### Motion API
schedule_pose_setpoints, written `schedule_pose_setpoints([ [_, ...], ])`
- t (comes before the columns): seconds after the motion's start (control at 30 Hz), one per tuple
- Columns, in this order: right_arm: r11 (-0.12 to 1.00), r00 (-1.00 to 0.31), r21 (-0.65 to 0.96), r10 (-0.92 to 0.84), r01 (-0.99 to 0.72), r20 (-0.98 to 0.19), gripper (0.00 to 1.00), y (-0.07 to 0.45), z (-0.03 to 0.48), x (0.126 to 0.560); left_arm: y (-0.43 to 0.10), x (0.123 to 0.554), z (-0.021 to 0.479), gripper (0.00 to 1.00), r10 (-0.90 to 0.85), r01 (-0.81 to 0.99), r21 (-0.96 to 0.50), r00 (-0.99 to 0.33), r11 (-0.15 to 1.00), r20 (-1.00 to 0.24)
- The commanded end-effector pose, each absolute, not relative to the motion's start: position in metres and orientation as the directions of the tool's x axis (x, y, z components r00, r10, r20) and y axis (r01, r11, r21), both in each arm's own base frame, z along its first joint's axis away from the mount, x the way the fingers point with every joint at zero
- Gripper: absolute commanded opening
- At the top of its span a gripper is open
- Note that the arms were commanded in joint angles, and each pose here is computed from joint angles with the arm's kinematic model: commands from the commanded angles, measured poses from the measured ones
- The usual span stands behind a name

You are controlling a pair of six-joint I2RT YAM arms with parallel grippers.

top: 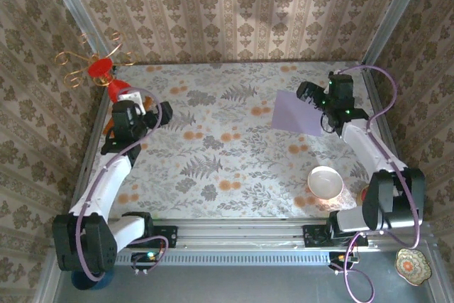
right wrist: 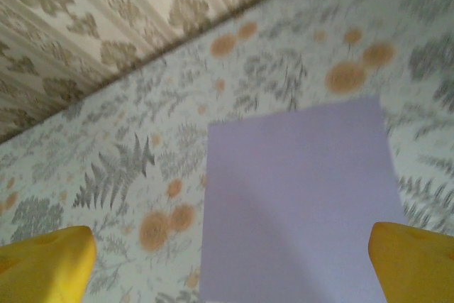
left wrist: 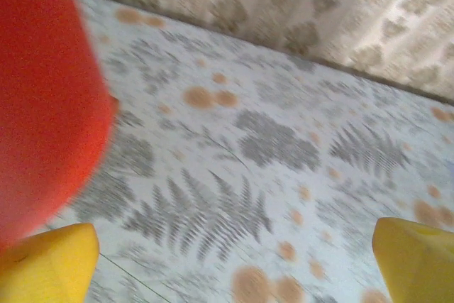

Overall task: Fold a paper plane with a square sheet of paper (pick it up from the middle)
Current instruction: Move the square sheet of paper to the center of the table.

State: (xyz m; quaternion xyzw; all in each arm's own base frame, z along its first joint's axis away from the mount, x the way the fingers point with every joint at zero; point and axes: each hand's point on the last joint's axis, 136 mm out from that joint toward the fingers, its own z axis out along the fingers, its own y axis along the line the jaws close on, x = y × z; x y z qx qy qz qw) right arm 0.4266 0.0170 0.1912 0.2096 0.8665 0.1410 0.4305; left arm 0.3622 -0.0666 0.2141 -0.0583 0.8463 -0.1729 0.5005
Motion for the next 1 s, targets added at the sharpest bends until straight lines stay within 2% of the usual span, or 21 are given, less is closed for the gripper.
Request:
schedule_pose_setpoints([
  [0.0,0.817,-0.65,0.468,0.561,0.337,-0.512,1.0,0.031,0.146,0.404,-0.095,0.341,0.202,1.0,-0.27,0.111,-0.406,-0.585,0.907,-0.764],
  [0.27,0.787,-0.683,0.466,0.598,0.404,-0.419,1.0,0.038,0.108,0.401,-0.113,0.328,0.176,1.0,-0.154,0.17,-0.339,-0.648,0.925,-0.746],
  [0.43,0.822,-0.716,0.406,0.557,0.4,-0.422,1.0,0.043,0.1,0.408,-0.122,0.326,0.174,1.0,-0.132,0.207,-0.346,-0.657,0.915,-0.742],
  [0.7,0.862,-0.808,0.347,0.481,0.368,-0.339,0.97,0.061,0.075,0.447,-0.161,0.326,0.169,1.0,-0.087,0.301,-0.405,-0.701,0.863,-0.708],
  [0.97,0.878,-0.841,0.308,0.454,0.366,-0.296,0.96,0.064,0.051,0.477,-0.189,0.336,0.164,1.0,-0.078,0.319,-0.452,-0.741,0.833,-0.667],
])
